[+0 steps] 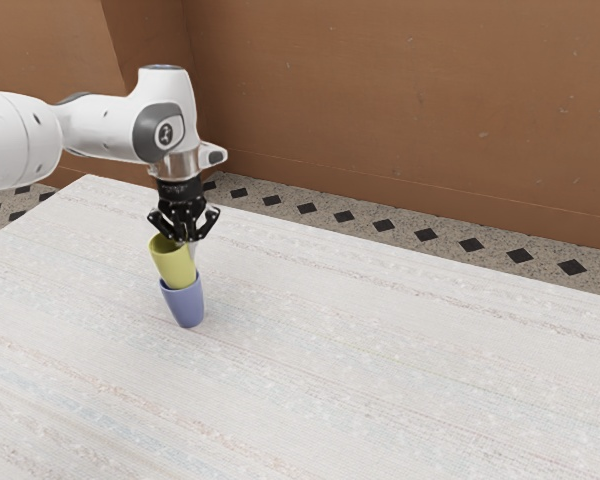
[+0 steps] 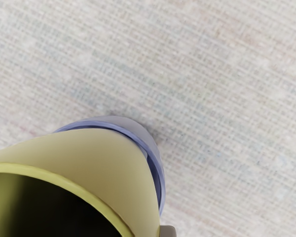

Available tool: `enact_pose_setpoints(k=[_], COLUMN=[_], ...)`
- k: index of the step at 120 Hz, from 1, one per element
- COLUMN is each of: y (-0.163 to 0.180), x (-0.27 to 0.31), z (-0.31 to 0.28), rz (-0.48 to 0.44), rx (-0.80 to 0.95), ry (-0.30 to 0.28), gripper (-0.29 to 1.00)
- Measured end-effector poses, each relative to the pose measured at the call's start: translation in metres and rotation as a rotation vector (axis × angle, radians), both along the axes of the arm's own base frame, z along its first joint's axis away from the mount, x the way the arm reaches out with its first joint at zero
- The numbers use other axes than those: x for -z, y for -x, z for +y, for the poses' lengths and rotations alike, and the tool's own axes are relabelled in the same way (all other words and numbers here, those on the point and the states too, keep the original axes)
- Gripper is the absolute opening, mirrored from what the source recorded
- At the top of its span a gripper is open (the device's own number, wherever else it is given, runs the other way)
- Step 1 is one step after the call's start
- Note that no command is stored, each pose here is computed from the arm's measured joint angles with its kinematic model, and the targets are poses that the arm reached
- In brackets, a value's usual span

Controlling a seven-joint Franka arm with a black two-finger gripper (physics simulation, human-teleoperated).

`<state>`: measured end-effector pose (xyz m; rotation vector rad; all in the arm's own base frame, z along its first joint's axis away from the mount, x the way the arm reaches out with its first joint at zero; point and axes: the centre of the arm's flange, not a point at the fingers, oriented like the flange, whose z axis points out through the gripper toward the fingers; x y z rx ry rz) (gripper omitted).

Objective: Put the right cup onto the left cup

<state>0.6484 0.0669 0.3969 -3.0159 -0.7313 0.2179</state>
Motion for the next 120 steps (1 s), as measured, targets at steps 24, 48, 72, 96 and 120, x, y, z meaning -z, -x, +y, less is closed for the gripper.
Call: enact_pose_setpoints(k=[24, 48, 72, 96, 120], y=[-0.001, -0.002, 0.009, 0.027, 0.052], x=[0.011, 0.003, -0.043, -0.099, -0.166], z=[-0.006, -0.012, -0.026, -0.045, -0.053], rz=[-0.006, -0.034, -0.092, -0.124, -0.142], rx=[0.01, 0.024, 0.052, 0.105, 0.192], ry=[0.005, 0.007, 0.014, 0.025, 0.037], gripper=[0.11, 0.46, 0.61, 0.67, 0.69])
